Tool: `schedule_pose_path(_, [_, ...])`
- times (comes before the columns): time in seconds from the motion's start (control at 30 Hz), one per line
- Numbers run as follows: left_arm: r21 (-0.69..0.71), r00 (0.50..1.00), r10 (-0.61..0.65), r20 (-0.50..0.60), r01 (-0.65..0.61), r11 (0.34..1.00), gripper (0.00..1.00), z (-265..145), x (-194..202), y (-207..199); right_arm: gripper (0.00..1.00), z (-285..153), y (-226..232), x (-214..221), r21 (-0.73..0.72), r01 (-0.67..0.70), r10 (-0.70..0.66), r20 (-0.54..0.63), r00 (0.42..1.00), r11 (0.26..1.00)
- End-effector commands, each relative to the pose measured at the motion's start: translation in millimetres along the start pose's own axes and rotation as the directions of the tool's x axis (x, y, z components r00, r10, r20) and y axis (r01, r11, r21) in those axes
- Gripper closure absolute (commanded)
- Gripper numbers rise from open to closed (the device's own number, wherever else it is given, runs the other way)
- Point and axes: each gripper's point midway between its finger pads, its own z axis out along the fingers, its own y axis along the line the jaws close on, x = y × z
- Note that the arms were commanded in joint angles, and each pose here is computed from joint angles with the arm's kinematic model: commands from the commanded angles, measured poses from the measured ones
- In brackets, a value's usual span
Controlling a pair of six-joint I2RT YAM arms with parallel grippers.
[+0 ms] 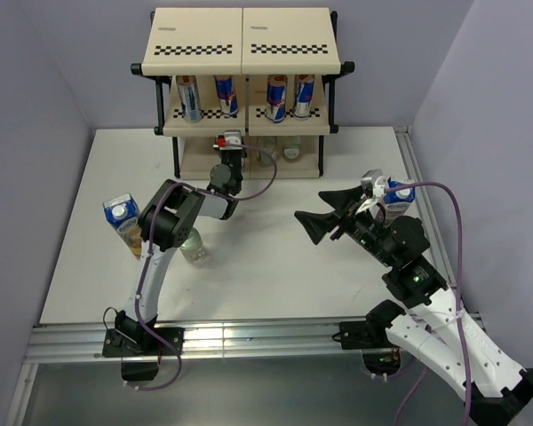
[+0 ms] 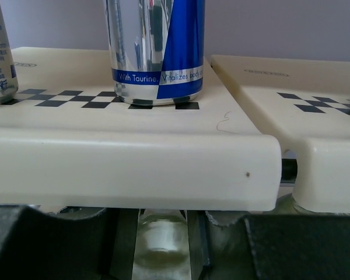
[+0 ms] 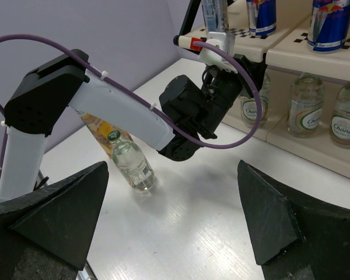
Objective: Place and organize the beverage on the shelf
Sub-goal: Place the drink on the shelf.
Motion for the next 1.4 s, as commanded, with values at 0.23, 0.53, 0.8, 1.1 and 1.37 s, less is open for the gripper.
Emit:
schedule_pose_path(0.23, [-0.091,0.963,-0.106,0.250,0.132,0.987,0.79,-9.2,-33.9,31.7,0.02,3.8,4.7,-5.1,-0.031,0.002,-0.001,0.031,1.000,1.000])
schedule_pose_path(0.53, [-0.104,0.964,-0.111,0.242,0.140,0.985,1.00,-9.3,-26.4,32.8,0.02,3.6,3.1,-4.0,-0.024,0.005,-0.005,0.030,1.000,1.000])
schedule_pose_path(0.8, [-0.099,0.957,-0.123,0.261,0.153,0.983,1.00,-4.5,-27.8,30.4,0.02,3.2,3.0,-4.2,-0.023,0.006,-0.005,0.034,0.999,1.000])
schedule_pose_path(1.1, [-0.108,0.947,-0.143,0.288,0.180,0.978,1.00,3.0,-29.2,33.3,0.02,2.7,1.8,-4.8,-0.016,0.006,-0.006,0.041,0.999,1.000])
schedule_pose_path(1.37, [-0.125,0.947,-0.138,0.292,0.181,0.976,1.00,7.1,-22.8,42.8,0.02,2.7,1.3,-4.6,-0.014,0.006,-0.006,0.040,0.999,1.000])
